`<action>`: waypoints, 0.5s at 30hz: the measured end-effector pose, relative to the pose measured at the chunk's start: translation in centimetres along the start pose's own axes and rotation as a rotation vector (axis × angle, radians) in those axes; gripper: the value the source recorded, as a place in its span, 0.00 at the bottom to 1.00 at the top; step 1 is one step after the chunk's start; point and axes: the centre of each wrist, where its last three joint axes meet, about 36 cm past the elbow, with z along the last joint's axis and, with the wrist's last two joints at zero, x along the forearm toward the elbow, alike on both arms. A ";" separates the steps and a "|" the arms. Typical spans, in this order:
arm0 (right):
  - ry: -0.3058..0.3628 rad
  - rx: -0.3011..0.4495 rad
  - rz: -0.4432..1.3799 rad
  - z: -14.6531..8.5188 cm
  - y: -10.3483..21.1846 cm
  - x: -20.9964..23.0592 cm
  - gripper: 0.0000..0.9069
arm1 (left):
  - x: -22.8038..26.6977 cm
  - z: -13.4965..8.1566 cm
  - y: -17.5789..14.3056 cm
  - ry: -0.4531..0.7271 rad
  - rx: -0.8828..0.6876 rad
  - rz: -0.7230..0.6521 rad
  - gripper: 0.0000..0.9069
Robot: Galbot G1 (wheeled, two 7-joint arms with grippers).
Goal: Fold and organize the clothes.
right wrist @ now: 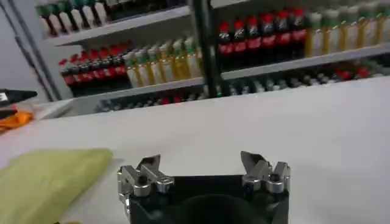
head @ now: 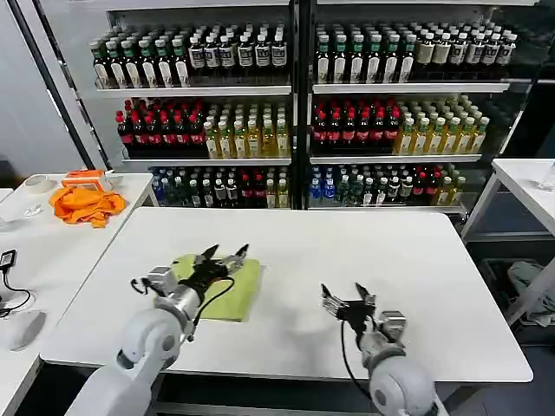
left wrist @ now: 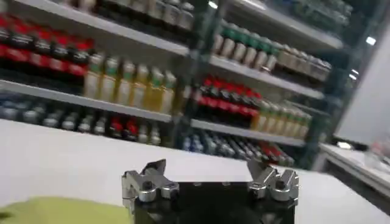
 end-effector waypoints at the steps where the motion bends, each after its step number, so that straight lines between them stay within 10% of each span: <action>1: 0.008 -0.012 -0.015 0.0 0.6 -0.5 1.00 | 0.4 0.0 0.3 -0.011 0.010 -0.015 1.00; 15: 0.143 -0.138 -0.205 -0.8 9.0 -8.0 1.00 | 4.4 0.0 3.0 -0.086 0.076 -0.147 1.00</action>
